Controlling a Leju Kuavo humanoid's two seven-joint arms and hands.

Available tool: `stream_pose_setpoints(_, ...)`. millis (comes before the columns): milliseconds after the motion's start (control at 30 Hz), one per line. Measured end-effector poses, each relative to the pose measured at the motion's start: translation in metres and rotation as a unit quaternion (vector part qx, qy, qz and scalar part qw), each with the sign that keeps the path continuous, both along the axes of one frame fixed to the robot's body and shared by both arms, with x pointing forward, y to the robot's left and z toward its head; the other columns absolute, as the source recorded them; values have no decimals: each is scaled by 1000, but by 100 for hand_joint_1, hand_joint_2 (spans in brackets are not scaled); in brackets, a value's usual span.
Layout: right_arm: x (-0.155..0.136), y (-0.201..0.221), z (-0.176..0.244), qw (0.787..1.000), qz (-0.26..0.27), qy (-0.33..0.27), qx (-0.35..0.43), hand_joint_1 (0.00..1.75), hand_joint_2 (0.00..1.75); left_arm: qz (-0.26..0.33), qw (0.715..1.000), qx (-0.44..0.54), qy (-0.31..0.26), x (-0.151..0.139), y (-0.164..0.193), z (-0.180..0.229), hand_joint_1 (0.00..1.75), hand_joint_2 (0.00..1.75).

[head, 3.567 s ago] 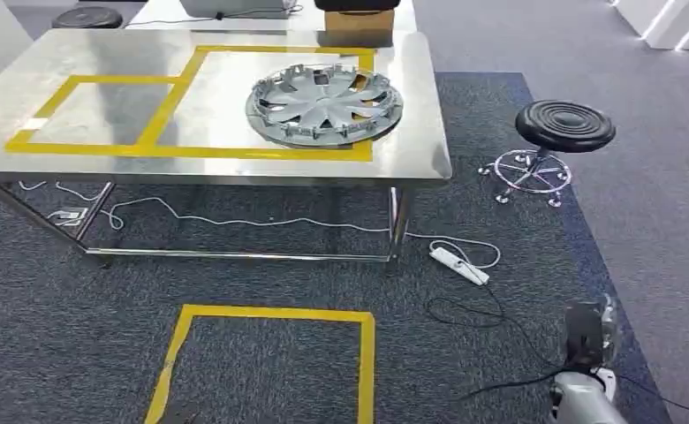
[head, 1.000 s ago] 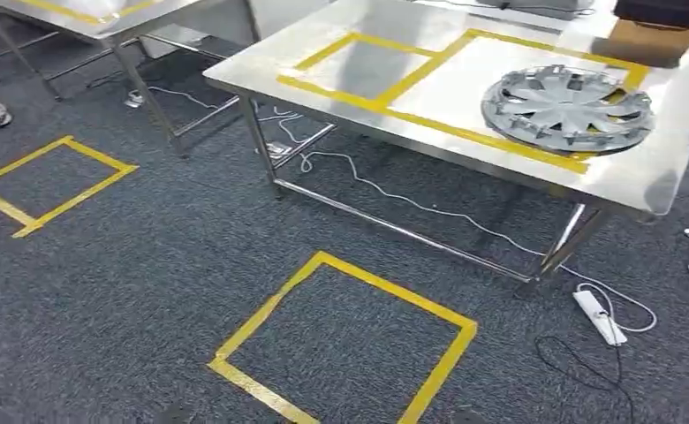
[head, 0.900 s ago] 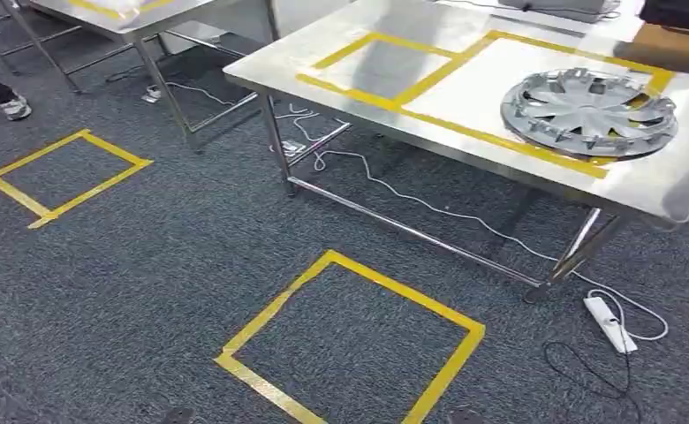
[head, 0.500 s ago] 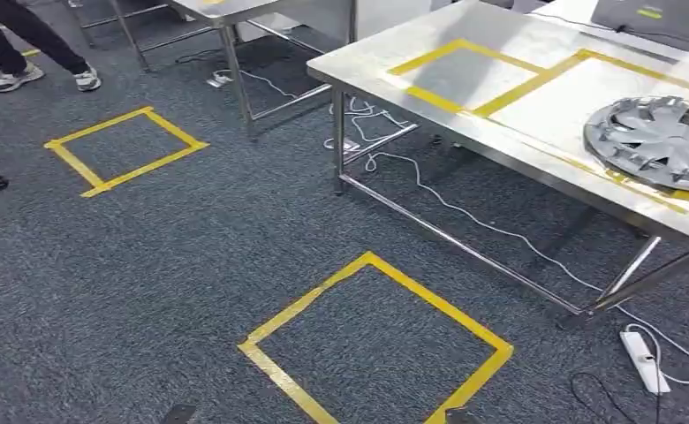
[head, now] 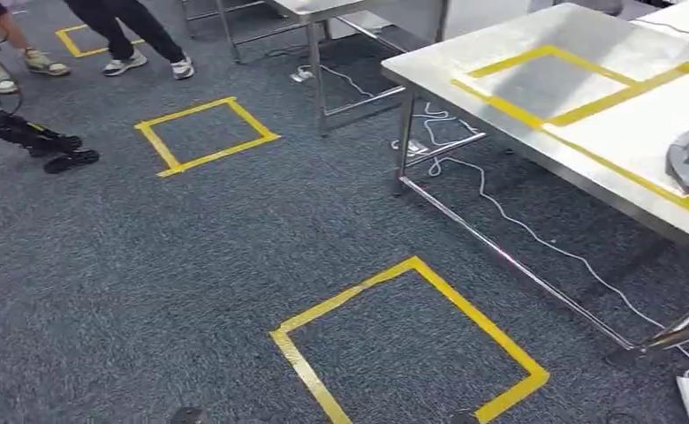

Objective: Take the parts from the cabinet and place them on the table.

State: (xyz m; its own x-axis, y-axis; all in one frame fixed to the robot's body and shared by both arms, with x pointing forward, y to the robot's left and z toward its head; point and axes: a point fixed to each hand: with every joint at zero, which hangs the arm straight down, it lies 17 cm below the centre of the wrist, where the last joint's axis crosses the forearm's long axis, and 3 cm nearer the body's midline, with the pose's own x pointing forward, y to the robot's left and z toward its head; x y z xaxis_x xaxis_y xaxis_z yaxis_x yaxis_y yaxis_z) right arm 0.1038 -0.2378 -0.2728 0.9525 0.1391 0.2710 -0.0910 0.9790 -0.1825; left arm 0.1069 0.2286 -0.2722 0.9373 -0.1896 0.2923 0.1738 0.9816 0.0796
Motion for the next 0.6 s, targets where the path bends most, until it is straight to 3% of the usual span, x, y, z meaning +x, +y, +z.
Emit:
stream_pose_setpoints(433,15,-1,3,1000,-3,-22,0,0,0,-3,999,-5,-32,17,-3,5,0,0)
stream_pose_setpoints(600,16,-1,4,1000,2,-31,-2,0,0,-2,1000,7,-20,11,3,2,0,0)
